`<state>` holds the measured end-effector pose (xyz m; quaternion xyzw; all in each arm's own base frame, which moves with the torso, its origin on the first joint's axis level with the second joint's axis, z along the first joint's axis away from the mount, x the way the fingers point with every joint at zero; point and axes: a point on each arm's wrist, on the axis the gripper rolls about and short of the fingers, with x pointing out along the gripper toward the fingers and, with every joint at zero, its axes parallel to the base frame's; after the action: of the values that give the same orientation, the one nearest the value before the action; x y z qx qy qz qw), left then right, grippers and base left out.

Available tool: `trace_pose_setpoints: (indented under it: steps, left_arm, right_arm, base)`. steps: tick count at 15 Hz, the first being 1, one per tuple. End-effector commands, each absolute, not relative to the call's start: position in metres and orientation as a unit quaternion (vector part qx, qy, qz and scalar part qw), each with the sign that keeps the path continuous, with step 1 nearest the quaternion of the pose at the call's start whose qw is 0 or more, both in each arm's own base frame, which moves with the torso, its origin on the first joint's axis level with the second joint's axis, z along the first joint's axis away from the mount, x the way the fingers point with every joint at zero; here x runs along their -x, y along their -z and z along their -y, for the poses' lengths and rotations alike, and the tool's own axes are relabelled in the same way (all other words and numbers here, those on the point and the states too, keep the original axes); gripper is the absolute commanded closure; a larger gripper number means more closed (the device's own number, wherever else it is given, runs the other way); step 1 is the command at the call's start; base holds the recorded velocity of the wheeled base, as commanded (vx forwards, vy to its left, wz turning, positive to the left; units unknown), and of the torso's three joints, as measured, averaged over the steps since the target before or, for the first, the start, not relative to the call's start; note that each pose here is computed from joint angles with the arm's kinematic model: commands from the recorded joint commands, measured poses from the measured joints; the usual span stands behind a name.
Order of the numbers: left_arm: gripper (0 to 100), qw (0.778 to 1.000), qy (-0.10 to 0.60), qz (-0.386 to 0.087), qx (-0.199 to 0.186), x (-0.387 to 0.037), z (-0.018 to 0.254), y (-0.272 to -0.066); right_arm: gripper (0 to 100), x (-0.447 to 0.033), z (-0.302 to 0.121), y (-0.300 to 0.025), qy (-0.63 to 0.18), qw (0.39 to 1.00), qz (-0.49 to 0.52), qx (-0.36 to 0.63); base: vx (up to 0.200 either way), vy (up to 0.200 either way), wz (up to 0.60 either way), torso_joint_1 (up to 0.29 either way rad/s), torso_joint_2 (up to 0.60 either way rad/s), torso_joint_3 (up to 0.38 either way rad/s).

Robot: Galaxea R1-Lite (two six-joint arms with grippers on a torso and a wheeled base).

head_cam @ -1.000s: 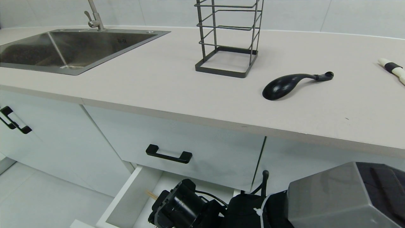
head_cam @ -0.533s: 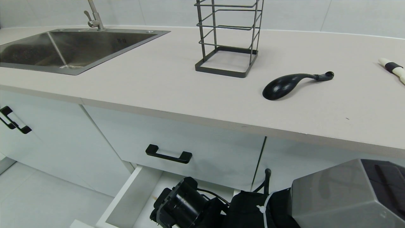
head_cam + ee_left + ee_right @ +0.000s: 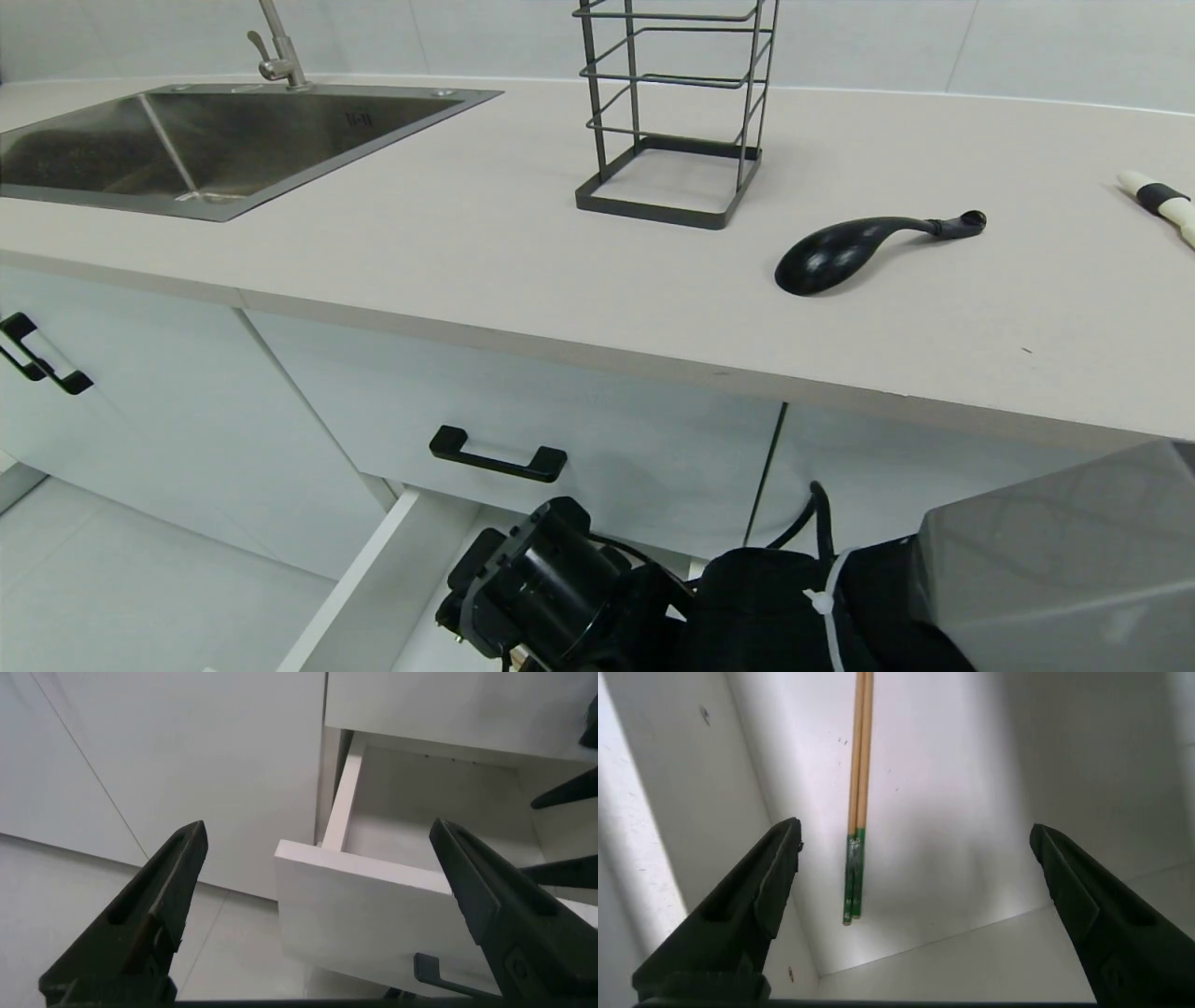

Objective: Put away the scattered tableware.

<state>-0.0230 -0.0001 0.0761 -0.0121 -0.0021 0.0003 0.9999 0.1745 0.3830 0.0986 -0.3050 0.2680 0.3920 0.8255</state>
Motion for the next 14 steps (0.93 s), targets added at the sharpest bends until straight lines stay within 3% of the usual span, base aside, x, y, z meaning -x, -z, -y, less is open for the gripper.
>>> trace_pose_setpoints:
  steps: [1, 6, 14]
  left_arm:
    - [0, 1.0, -0.001, 0.002, 0.012, 0.023, 0.0, -0.076]
    - [0, 1.0, -0.001, 0.002, 0.012, 0.023, 0.0, -0.076]
    - [0, 1.0, -0.001, 0.002, 0.012, 0.023, 0.0, -0.076]
  right_arm:
    - [0, -0.167, -0.374, -0.125, -0.394, 0.836, -0.247, 0.291]
    - [0, -0.142, -0.339, -0.156, -0.415, 0.848, -0.204, 0.259]
    - [0, -0.114, -0.268, -0.142, -0.493, 0.833, -0.162, 0.193]
  base:
    - [0.0, 0.0, 0.0, 0.0, 0.0, 0.0]
    - [0.0, 0.0, 0.0, 0.0, 0.0, 0.0]
    - [0.0, 0.0, 0.0, 0.0, 0.0, 0.0]
